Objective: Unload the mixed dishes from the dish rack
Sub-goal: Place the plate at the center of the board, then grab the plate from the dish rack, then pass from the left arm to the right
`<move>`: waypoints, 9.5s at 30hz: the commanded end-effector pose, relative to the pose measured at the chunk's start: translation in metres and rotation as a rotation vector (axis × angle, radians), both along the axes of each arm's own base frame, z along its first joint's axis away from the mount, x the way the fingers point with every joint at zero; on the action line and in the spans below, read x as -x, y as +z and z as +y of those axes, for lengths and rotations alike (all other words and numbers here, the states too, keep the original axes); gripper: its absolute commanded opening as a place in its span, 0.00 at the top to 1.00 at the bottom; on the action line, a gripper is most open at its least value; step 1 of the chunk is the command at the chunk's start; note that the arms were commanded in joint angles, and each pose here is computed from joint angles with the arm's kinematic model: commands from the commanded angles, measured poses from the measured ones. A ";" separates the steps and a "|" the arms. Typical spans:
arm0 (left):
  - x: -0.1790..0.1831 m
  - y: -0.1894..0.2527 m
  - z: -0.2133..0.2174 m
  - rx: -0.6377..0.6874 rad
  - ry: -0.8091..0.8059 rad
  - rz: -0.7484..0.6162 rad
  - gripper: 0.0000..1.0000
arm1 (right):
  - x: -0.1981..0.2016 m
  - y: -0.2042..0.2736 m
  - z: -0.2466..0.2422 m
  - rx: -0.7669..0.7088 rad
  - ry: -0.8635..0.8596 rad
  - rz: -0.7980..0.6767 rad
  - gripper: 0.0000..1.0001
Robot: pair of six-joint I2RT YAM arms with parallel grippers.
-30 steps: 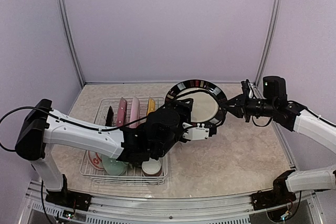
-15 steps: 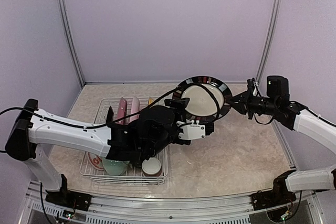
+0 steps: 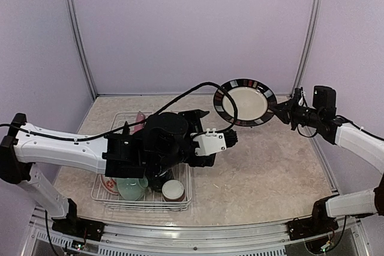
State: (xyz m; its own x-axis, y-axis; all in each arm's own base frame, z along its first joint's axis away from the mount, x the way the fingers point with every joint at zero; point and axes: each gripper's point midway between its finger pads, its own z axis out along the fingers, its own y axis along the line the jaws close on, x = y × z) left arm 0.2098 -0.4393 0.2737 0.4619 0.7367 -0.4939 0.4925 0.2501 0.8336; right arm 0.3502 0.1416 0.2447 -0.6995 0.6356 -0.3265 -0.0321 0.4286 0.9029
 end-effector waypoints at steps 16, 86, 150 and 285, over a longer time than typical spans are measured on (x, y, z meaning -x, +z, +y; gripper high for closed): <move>-0.027 0.153 0.123 0.793 0.113 0.429 0.01 | -0.063 -0.060 -0.046 -0.024 -0.008 -0.072 1.00; -0.077 0.079 0.184 0.963 0.588 0.972 0.01 | -0.055 -0.113 -0.039 0.616 0.065 0.014 0.01; -0.130 -0.117 0.127 0.627 1.313 1.009 0.46 | 0.007 -0.020 -0.043 0.636 0.041 -0.321 0.01; -0.028 -0.002 -0.033 -0.232 0.196 -0.464 1.00 | 0.036 -0.011 0.089 0.490 0.533 -0.115 0.46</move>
State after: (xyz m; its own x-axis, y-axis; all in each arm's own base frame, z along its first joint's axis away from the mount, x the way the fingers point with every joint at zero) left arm 0.2382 -0.4722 0.2322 0.4549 0.8906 0.0050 0.0910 -0.0520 0.9945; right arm 0.3103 0.2289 0.2321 -0.8299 0.0040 -0.5578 -0.4216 0.6502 0.6320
